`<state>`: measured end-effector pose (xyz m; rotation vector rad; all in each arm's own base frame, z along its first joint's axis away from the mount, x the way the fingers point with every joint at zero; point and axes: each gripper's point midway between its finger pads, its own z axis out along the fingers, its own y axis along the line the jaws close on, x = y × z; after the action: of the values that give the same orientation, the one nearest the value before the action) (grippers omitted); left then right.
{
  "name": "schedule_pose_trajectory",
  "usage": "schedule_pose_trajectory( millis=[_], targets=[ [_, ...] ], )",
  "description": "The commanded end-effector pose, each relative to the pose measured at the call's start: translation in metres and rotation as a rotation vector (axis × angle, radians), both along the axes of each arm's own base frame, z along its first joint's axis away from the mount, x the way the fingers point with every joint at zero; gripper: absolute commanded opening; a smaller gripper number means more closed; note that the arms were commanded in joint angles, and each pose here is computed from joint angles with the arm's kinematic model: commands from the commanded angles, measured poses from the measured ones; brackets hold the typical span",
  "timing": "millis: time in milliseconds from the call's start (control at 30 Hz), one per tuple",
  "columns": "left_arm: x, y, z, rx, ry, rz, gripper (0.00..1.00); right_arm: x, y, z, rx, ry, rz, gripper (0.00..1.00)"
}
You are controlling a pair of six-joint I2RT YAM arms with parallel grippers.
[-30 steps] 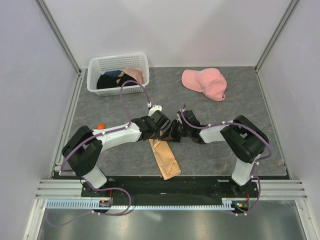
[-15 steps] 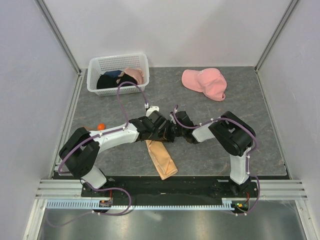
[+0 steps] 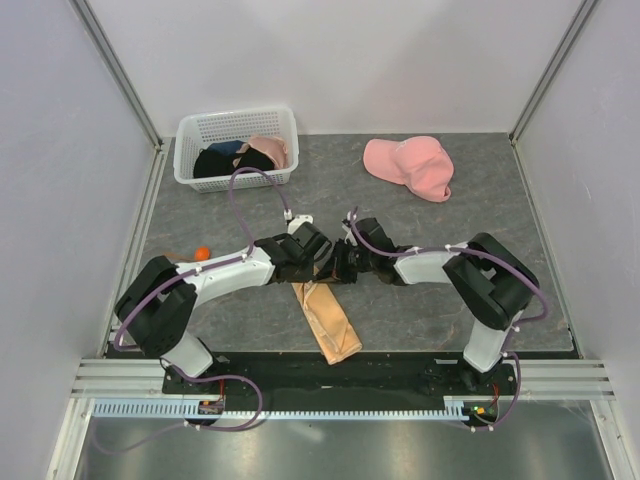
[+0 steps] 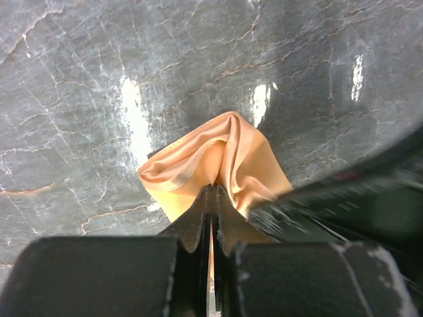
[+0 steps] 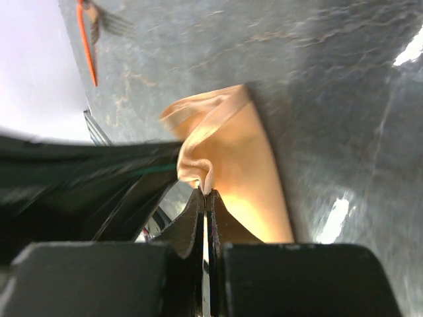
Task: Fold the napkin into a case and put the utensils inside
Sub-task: Grasp the top corner of the smaller rectangle folded napkin from the folded napkin.
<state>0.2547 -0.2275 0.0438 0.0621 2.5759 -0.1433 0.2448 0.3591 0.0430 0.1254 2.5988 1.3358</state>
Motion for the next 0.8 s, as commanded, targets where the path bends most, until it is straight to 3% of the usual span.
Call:
schedule_pose_trajectory(
  millis=[0, 67, 200, 300, 433, 767],
  targets=[
    [0.003, 0.000, 0.013, -0.051, -0.014, 0.040, 0.02, 0.005, -0.016, 0.019, -0.032, -0.094, 0.017, 0.00],
    [0.004, 0.000, 0.016, -0.058, -0.017, 0.036, 0.02, 0.011, -0.024, 0.021, -0.040, -0.097, 0.008, 0.00],
    [0.007, -0.003, 0.028, -0.078, -0.036, 0.027, 0.16, 0.021, -0.034, 0.021, -0.073, -0.108, 0.013, 0.00],
    [0.005, -0.007, 0.035, -0.106, -0.030, 0.025, 0.20, 0.028, -0.044, 0.019, -0.134, -0.116, 0.041, 0.00],
    [0.003, -0.018, 0.039, -0.150, -0.005, 0.008, 0.17, 0.035, -0.062, 0.021, -0.215, -0.133, 0.047, 0.00],
    [0.017, -0.050, 0.021, -0.206, 0.039, -0.029, 0.09, 0.037, -0.061, 0.025, -0.206, -0.140, 0.080, 0.00]
  ],
)
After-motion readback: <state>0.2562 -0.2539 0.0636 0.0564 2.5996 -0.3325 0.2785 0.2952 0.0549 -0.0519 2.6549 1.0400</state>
